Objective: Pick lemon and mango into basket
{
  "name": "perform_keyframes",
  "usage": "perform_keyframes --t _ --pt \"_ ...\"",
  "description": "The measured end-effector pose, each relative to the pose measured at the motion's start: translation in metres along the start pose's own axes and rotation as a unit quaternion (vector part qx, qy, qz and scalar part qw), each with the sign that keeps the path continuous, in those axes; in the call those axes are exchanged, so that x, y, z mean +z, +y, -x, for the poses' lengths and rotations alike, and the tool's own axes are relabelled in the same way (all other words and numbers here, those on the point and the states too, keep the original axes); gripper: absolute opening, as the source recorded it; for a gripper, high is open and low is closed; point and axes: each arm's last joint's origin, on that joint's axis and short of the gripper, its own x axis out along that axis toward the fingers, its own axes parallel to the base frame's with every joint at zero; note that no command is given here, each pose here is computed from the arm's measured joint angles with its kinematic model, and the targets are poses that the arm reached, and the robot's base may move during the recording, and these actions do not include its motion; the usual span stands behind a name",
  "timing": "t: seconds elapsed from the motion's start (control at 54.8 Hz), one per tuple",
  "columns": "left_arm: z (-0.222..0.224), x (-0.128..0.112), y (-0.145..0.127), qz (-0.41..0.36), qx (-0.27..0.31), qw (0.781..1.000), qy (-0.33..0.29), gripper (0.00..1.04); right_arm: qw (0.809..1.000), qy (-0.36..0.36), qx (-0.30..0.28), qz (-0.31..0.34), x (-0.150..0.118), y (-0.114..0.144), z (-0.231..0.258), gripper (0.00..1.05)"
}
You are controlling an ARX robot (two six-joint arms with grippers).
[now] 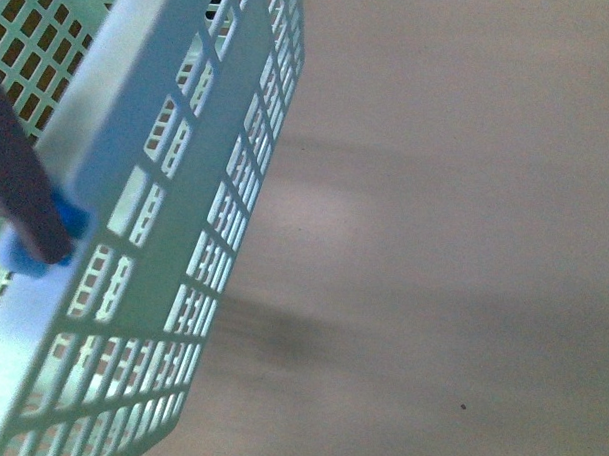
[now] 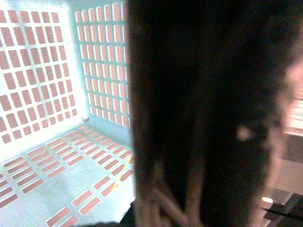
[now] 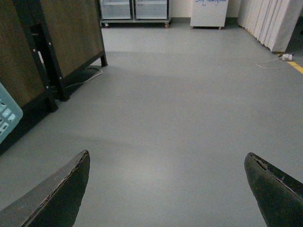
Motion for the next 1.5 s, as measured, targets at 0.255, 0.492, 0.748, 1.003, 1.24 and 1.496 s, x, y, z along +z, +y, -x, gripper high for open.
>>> perform_keyframes --t 0.255,0.492,0.748,1.003,1.24,1.496 --pt "0.0042 -0.0004 -0.0043 -0.002 -0.007 1.0 -0.008 0.04 1.0 0.0 0.0 0.0 -0.0001 0.0 0.0 0.96" --pt "0.0042 -0.0006 -0.0043 -0.002 -0.008 1.0 -0.005 0.04 1.0 0.0 0.0 0.0 -0.0001 0.0 0.0 0.96" --pt "0.0041 -0.0005 -0.0042 -0.002 -0.007 1.0 -0.005 0.04 1.0 0.0 0.0 0.0 0.0 0.0 0.0 0.96" --pt "0.0041 -0.0005 -0.0043 -0.002 -0.007 1.0 -0.005 0.04 1.0 0.0 0.0 0.0 0.0 0.0 0.0 0.96" --pt "0.0041 -0.0005 -0.0043 -0.002 -0.007 1.0 -0.005 0.04 1.0 0.0 0.0 0.0 0.0 0.0 0.0 0.96" --pt "0.0041 -0.0005 -0.0043 -0.002 -0.007 1.0 -0.005 0.04 1.0 0.0 0.0 0.0 0.0 0.0 0.0 0.96"
